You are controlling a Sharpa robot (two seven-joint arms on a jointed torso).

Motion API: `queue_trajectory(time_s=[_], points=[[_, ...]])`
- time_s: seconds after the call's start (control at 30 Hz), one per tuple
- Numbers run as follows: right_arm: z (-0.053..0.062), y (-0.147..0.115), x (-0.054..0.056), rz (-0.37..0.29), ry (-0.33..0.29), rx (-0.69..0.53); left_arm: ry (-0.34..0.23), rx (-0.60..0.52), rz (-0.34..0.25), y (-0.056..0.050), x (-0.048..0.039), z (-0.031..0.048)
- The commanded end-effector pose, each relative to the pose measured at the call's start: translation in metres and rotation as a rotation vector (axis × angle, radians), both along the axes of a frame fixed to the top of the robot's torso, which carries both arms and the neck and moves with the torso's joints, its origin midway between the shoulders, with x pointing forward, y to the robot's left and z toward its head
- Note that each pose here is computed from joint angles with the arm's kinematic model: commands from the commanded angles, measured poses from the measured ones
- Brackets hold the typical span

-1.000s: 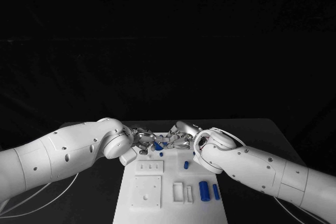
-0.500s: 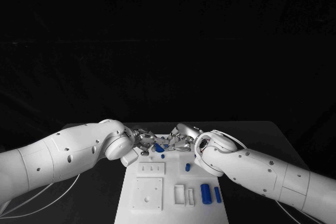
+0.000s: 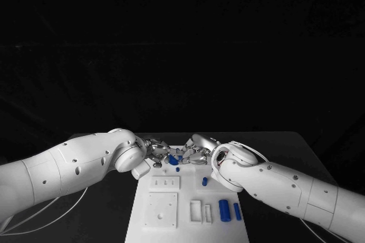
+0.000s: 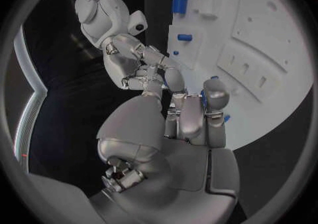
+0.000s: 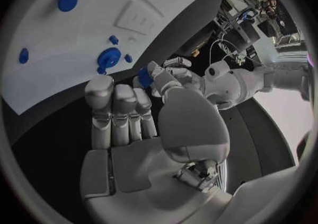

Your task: Assemble the parts on the task board

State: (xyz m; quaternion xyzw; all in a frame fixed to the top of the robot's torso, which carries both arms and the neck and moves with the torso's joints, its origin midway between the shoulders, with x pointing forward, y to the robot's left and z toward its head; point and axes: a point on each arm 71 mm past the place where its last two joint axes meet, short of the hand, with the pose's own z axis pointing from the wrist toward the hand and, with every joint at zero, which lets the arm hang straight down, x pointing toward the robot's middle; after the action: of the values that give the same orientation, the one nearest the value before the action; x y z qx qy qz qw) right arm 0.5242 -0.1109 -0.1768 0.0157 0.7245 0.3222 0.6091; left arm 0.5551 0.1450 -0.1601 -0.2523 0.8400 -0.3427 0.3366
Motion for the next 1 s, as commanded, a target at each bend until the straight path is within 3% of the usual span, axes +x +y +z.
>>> queue_trajectory(time_s=[0.03,0.43,1.0], points=[[-0.0007,0.0032,-0.0017,0.021,0.001,-0.020,0.002,-0.007,-0.018,-0.0023,0.0004,0.0025],[0.0004,0.0057,-0.0027,0.026,-0.004,-0.015,0.035,0.048,-0.040,0.0019,-0.0007,-0.0008],[0.0004,0.0095,-0.0037,0.037,0.000,-0.016,0.051,0.063,-0.068,-0.0003,-0.0026,-0.0021]])
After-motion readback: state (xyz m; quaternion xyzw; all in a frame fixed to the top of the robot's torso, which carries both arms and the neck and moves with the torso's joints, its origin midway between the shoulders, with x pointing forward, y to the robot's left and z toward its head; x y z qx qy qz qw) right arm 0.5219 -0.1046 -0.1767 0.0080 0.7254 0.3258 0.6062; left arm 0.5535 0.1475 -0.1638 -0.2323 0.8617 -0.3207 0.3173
